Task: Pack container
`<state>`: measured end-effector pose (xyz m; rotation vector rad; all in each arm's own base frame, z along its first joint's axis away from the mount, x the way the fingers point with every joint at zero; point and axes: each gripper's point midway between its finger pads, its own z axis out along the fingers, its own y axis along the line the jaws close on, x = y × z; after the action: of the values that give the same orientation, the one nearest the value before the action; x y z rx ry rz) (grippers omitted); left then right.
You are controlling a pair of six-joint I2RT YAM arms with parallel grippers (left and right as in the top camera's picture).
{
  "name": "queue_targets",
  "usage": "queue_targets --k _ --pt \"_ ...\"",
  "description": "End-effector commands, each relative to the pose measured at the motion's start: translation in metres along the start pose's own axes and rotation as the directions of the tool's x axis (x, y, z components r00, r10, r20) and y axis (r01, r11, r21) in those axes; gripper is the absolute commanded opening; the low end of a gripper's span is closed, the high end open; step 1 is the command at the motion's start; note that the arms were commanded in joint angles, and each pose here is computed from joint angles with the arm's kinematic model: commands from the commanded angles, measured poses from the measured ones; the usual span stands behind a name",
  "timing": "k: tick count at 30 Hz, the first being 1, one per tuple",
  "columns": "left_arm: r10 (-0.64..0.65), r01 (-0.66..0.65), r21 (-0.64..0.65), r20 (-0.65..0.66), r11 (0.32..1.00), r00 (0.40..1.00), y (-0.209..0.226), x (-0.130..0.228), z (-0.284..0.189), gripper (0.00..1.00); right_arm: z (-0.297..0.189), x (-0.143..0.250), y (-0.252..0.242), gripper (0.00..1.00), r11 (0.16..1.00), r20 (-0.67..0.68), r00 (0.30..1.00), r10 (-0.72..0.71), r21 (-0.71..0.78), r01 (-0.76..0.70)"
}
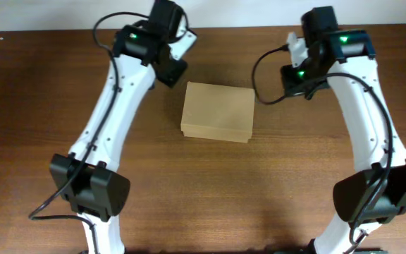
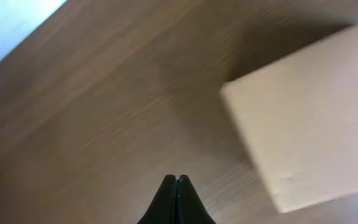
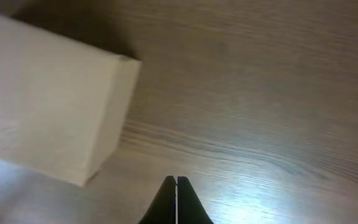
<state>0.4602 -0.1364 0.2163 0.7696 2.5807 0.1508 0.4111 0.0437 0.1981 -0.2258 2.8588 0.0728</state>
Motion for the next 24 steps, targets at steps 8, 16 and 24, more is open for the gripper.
queue_targets --k 8,16,24 --pt "-0.396 0.394 -0.167 0.021 0.904 0.918 0.16 0.074 -0.027 0.04 -0.024 0.009 -0.093 0.04 0.979 0.067 0.976 0.205 0.009 -0.206" --pt "-0.404 0.402 -0.166 0.021 0.9 0.914 0.163 0.077 -0.027 0.99 -0.025 0.012 -0.099 0.99 0.971 0.067 0.969 0.238 -0.021 -0.237" --pt "-0.404 0.402 -0.166 0.021 0.901 0.914 0.163 0.077 -0.027 1.0 -0.025 0.012 -0.1 0.99 0.971 0.066 0.969 0.238 -0.02 -0.237"
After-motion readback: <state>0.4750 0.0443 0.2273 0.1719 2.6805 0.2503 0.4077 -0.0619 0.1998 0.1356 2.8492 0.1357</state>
